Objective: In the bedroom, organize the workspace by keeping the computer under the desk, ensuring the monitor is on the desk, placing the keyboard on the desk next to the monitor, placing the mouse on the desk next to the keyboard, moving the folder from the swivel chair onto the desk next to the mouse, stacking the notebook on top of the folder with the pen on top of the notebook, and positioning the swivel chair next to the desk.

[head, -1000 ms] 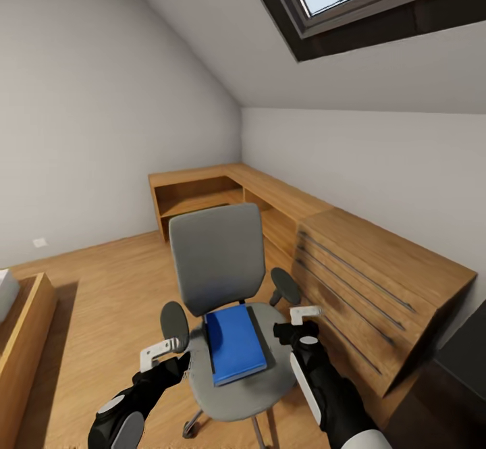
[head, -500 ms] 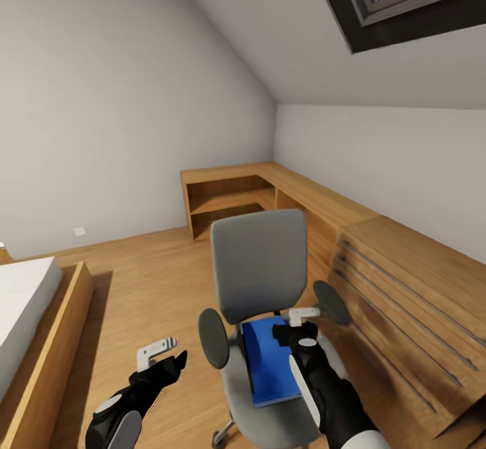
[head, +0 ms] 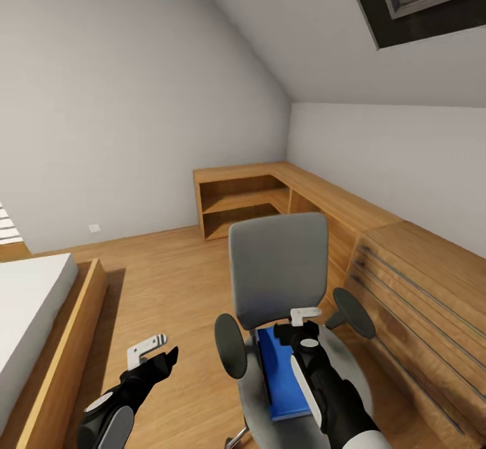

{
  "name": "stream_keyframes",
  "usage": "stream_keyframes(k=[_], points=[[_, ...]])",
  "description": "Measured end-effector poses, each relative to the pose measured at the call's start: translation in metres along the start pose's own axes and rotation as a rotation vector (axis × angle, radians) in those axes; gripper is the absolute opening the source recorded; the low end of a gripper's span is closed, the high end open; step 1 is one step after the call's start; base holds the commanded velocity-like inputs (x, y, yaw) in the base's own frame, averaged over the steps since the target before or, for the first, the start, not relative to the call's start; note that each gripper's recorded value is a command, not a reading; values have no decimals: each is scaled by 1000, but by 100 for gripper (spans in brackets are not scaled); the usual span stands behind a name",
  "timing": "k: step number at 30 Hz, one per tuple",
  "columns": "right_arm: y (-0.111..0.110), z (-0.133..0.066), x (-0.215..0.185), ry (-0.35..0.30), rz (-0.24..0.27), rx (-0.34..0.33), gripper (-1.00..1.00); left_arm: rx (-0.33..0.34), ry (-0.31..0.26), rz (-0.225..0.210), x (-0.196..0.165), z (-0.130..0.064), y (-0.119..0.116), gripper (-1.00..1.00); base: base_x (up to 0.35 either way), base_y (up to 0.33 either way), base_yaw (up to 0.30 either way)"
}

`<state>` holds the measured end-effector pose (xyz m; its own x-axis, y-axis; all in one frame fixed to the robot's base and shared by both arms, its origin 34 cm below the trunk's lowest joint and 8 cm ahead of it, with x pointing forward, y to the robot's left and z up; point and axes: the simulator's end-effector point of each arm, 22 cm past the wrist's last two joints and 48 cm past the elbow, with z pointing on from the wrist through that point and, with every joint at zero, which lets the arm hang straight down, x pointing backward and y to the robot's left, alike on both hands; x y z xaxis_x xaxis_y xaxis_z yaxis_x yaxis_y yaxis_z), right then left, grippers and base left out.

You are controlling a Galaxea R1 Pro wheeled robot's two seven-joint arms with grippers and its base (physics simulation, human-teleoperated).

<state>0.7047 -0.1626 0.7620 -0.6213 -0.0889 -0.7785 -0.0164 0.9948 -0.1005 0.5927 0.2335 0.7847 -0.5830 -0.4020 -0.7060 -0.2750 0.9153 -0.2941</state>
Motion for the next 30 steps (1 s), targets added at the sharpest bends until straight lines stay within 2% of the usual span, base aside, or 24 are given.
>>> stream_keyframes(k=[4, 5, 8, 13, 14, 22, 27, 30], points=[[-2, 2, 1, -8, 5, 3, 100, -15, -7, -12, -2, 2, 8, 100, 2, 2, 2], [-4, 3, -5, -39, 12, 6, 100, -35, -17, -32, -6, 4, 19, 100, 0, 0, 0], [-5, 6, -13, -90, 24, 9, 100, -44, -21, -43, -5, 7, 26, 100, 0, 0, 0], [-4, 10, -11, -111, 29, 10, 100, -49, -24, -45, -1, 12, 31, 100, 0, 0, 0], [-5, 11, -11, -117, 30, 12, 100, -88, -41, -79, -9, 12, 53, 100, 0, 0, 0], [-5, 19, -1, -120, 29, 14, 100, -97, -47, -93, -3, 20, 63, 100, 0, 0, 0], [-23, 29, 16, -104, 14, 31, 100, -97, -46, -93, 4, 25, 65, 100, 0, 0, 0], [-28, 34, 26, -90, 26, 33, 100, -97, -46, -93, 8, 29, 67, 100, 0, 0, 0]])
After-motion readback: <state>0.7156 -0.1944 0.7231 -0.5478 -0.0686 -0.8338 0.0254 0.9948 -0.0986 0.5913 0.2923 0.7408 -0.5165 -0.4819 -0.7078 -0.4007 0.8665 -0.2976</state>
